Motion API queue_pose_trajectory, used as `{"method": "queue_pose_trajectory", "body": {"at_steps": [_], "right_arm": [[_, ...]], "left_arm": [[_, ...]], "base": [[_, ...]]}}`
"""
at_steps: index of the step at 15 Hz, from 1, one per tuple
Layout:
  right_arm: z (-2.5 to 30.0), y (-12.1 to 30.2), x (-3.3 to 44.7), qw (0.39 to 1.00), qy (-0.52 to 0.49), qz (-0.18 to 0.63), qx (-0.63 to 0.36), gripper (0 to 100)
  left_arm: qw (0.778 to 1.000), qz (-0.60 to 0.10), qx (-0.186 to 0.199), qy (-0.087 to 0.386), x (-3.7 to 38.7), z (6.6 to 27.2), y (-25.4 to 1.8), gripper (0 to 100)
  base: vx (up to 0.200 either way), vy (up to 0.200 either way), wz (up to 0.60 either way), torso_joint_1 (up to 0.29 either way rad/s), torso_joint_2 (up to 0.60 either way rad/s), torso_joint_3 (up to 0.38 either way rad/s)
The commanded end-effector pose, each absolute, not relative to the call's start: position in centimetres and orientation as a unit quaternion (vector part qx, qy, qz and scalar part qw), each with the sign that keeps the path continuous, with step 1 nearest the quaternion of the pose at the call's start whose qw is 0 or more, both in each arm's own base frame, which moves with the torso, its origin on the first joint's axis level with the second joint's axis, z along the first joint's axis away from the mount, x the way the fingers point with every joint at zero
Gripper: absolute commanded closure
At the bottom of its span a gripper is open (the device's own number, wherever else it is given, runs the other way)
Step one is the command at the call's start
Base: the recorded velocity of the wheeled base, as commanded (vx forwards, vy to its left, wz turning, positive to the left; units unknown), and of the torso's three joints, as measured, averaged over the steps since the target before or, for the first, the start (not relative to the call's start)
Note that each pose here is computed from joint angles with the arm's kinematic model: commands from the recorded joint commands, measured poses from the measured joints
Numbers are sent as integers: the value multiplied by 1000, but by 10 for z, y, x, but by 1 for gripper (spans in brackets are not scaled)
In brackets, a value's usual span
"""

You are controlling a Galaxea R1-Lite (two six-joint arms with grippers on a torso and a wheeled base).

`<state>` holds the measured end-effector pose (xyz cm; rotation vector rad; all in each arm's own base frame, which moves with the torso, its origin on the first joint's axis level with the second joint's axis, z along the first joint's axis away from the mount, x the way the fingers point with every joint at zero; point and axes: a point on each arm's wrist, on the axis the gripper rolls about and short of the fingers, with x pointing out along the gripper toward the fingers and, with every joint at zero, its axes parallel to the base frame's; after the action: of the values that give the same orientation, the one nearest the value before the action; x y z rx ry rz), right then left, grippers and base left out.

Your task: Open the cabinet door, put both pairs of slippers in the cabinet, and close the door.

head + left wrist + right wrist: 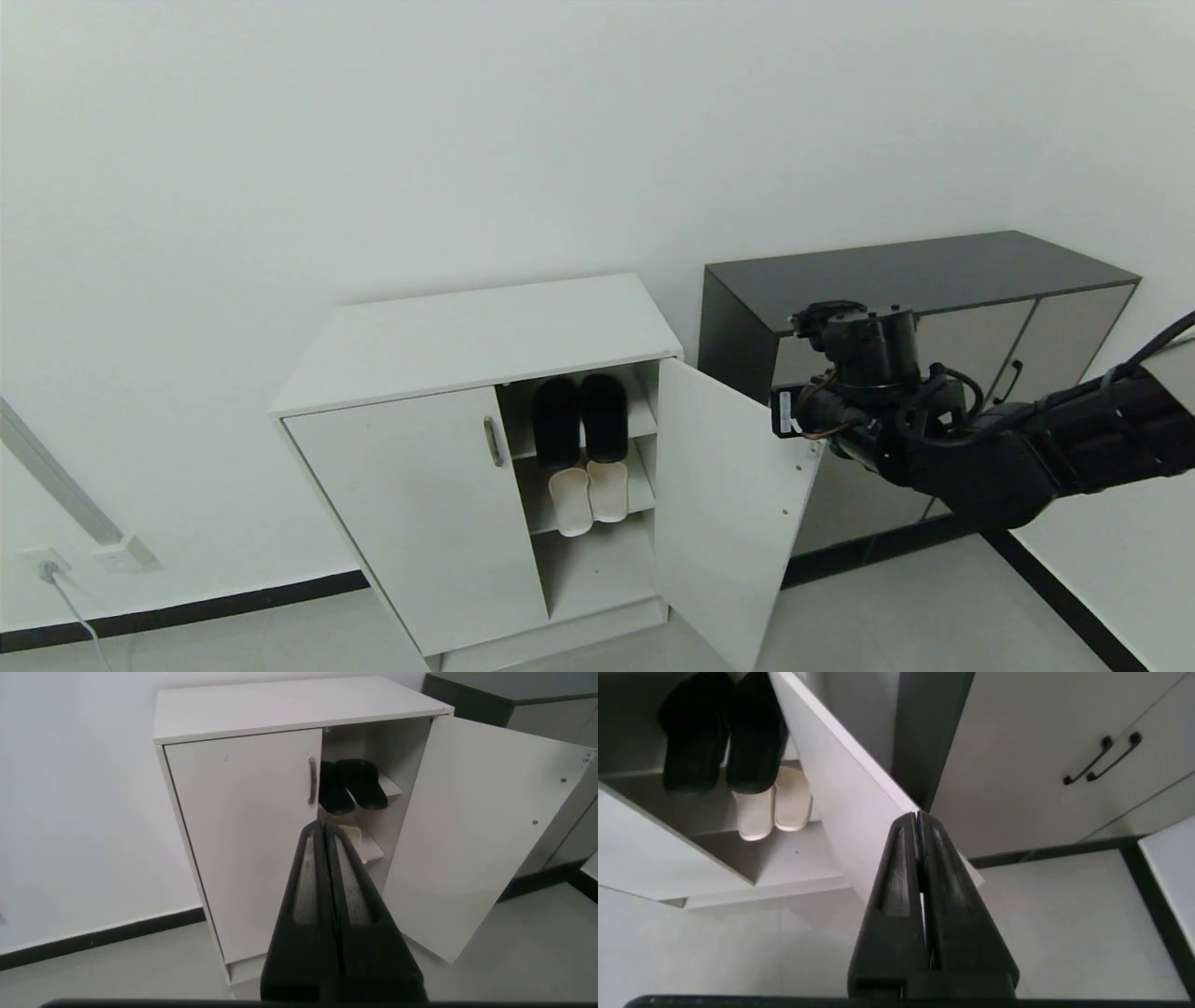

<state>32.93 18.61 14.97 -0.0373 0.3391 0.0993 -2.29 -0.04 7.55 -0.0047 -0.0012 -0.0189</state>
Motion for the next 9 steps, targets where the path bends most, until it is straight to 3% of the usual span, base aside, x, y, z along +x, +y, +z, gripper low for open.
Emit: {"method": "queue_pose_trajectory", "body": {"at_steps": [1,9], "right_arm": [[134,181,345,982,184,41,-20,100],[99,167,390,979,201,23,0,100]], "left_arm": [[1000,-9,-2,0,-23,75,0,100],[1000,-8,-3,0,-23,75,0,100]], "base": [[0,0,0,0,0,0],[0,0,0,0,0,0]]}}
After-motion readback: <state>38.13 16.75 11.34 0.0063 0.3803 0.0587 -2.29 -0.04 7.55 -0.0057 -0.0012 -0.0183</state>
